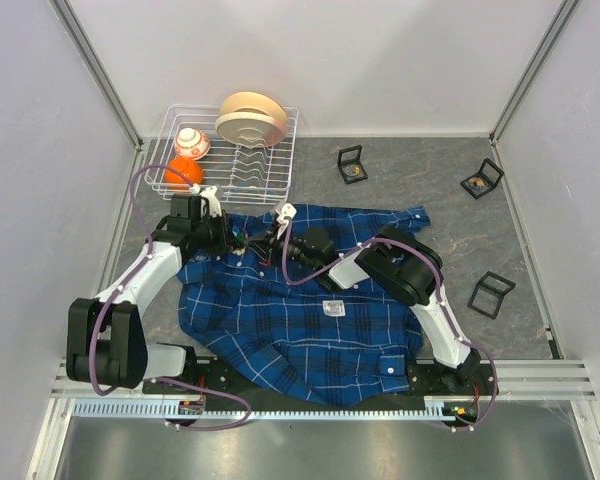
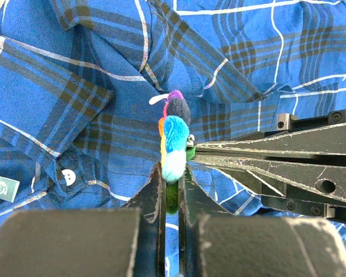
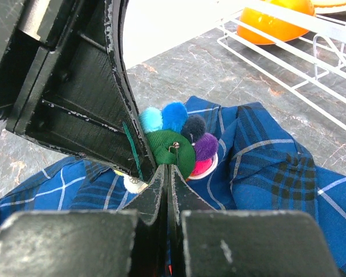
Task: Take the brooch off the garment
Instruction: Open the brooch with the flattened clothing.
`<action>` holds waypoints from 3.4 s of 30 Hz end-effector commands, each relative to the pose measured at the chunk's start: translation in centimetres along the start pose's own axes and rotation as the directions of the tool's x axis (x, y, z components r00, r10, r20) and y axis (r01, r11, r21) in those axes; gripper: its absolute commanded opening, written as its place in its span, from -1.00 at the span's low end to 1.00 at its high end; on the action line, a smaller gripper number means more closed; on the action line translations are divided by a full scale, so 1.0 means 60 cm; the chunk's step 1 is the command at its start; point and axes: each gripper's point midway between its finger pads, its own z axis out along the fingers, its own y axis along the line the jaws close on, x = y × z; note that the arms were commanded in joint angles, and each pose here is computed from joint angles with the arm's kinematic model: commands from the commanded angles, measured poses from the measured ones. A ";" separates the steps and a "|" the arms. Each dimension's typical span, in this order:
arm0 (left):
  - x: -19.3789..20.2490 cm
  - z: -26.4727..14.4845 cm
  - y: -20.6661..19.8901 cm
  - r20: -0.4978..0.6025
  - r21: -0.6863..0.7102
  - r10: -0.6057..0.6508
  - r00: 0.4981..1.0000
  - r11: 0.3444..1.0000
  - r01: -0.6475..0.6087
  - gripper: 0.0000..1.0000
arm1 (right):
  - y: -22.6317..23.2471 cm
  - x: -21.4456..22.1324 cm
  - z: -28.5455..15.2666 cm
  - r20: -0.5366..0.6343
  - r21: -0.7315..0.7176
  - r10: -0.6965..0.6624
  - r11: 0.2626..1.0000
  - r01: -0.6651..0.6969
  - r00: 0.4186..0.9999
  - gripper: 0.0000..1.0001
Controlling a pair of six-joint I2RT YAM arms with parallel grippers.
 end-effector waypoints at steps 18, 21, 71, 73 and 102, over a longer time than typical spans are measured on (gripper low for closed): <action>-0.004 -0.029 -0.024 -0.003 0.109 -0.025 1.000 0.994 0.025 -0.97 | -0.014 -0.040 0.009 0.027 0.039 -0.031 0.999 0.030 0.999 -0.24; -0.005 -0.031 -0.025 0.000 0.115 -0.022 1.000 0.993 0.022 -0.97 | -0.011 -0.040 0.013 0.017 0.014 -0.036 0.999 0.036 0.999 -0.23; 0.027 -0.008 -0.005 -0.147 0.061 -0.194 0.970 0.977 0.205 -0.97 | -0.037 -0.112 0.042 -0.110 0.433 -0.341 0.829 0.354 0.934 -1.00; 0.021 -0.008 -0.008 -0.141 0.082 -0.204 0.969 0.973 0.216 -0.97 | -0.035 -0.104 0.044 -0.130 0.424 -0.350 0.826 0.371 0.928 -1.00; 0.023 -0.008 0.018 0.035 0.105 -0.028 0.999 0.994 0.024 -0.97 | 0.015 -0.018 0.012 -0.209 -0.122 -0.149 0.984 0.126 0.966 0.10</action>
